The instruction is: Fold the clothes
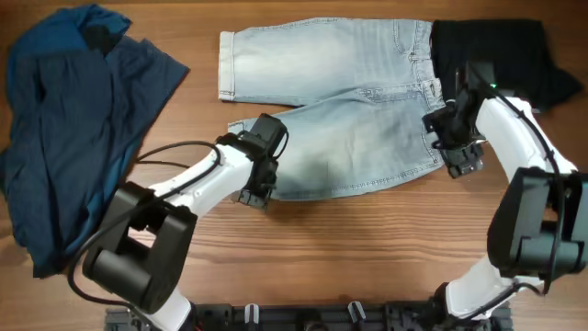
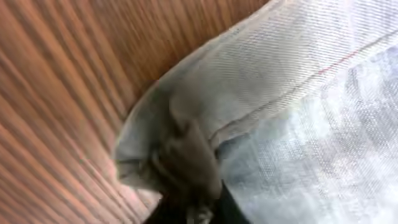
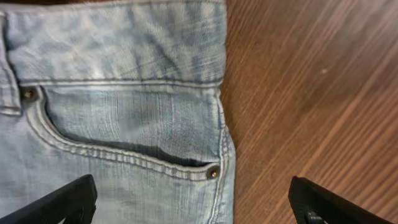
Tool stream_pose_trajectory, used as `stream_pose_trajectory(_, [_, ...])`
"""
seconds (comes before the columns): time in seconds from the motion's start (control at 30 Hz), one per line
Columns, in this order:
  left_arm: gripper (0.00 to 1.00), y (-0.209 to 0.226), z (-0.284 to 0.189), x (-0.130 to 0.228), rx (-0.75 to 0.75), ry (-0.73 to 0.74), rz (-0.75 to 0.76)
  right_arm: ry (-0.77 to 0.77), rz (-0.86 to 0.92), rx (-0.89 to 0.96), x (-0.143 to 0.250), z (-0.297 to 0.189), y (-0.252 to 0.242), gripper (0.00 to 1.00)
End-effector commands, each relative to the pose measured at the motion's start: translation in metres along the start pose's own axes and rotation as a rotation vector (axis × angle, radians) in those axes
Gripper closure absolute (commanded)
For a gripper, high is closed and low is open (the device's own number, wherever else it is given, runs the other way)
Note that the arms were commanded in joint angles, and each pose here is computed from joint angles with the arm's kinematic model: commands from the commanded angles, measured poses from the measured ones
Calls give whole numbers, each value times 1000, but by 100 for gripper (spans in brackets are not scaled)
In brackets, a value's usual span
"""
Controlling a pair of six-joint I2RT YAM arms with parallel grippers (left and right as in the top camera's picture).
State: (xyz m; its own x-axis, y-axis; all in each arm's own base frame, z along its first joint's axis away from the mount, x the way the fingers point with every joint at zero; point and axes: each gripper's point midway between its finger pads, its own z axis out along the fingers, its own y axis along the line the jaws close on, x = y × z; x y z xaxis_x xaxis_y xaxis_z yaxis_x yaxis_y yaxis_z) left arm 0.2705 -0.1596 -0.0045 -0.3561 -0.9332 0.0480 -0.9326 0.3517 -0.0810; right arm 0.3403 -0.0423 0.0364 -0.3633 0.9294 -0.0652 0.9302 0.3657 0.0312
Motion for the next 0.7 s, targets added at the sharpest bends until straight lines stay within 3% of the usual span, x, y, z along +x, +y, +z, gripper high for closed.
stream_pose_trajectory(0.0, [94,12,14,-16,-54,-73,-7,35,-25,14,5,9,-1,1])
stream_pose_trajectory(0.13, [96,10,12,-50,-56,-94,-31,42,-21,23,7,9,-3,4])
stream_pose_trajectory(0.27, [96,11,10,-89,-52,-101,-154,59,-22,27,10,9,-5,9])
stream_pose_trajectory(0.63, [96,-1,10,-97,-2,-118,-94,159,-21,51,43,50,-35,23])
stream_pose_trajectory(0.67, [96,2,10,-99,-16,-128,-95,158,-60,33,43,52,-32,27])
